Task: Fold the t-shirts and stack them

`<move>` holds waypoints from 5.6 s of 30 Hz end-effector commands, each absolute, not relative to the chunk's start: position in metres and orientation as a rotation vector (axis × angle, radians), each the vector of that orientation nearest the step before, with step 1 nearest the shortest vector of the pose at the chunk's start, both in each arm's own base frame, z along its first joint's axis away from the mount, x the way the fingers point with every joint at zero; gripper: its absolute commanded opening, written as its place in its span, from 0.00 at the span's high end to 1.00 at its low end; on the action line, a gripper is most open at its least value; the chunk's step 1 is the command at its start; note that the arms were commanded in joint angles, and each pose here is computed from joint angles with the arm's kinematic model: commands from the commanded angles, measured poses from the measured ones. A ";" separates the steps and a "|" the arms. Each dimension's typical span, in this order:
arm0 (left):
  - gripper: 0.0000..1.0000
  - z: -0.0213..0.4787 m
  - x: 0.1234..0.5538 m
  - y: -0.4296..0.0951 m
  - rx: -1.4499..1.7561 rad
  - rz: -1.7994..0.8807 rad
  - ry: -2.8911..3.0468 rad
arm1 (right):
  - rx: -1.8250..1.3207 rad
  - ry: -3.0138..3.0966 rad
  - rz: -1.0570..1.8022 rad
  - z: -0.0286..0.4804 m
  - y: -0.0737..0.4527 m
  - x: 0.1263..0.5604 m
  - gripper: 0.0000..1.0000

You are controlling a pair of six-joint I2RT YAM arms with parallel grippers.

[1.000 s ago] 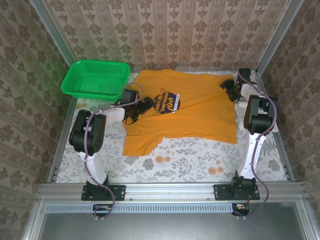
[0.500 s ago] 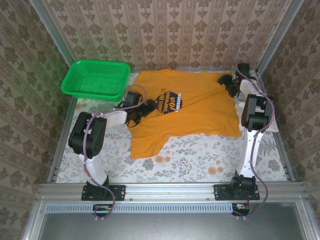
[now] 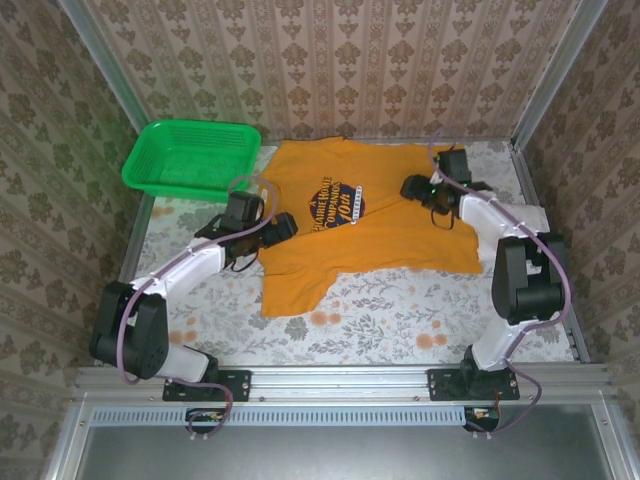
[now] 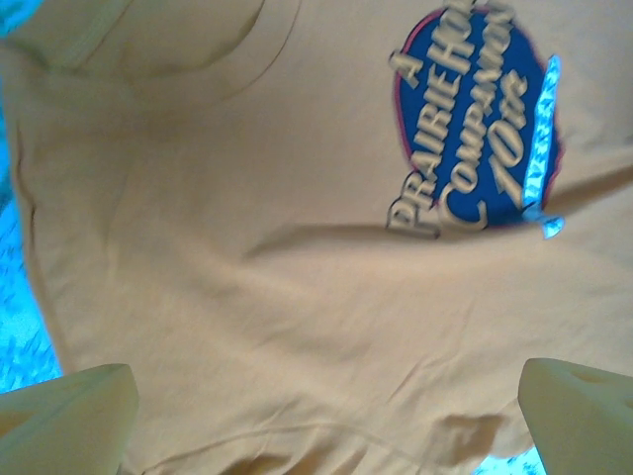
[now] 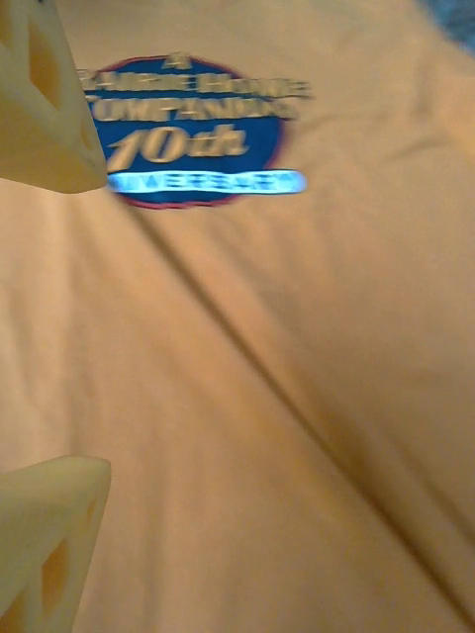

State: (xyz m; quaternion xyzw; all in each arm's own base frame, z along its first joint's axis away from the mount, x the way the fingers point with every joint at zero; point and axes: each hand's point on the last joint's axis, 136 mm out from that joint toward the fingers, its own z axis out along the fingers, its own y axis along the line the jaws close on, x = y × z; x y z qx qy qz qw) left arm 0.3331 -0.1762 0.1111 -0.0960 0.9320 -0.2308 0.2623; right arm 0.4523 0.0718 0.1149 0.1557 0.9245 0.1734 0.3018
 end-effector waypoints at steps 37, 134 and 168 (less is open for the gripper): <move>0.86 0.022 0.179 -0.175 -0.624 -0.754 2.862 | 0.229 2.604 0.659 0.088 0.160 0.339 0.30; 0.63 0.034 0.215 -0.181 -0.684 -0.842 2.763 | -0.574 2.737 0.911 0.075 0.301 0.229 0.75; 0.66 0.021 0.205 -0.187 -0.726 -0.816 2.799 | -0.389 2.693 0.855 0.081 0.265 0.268 0.75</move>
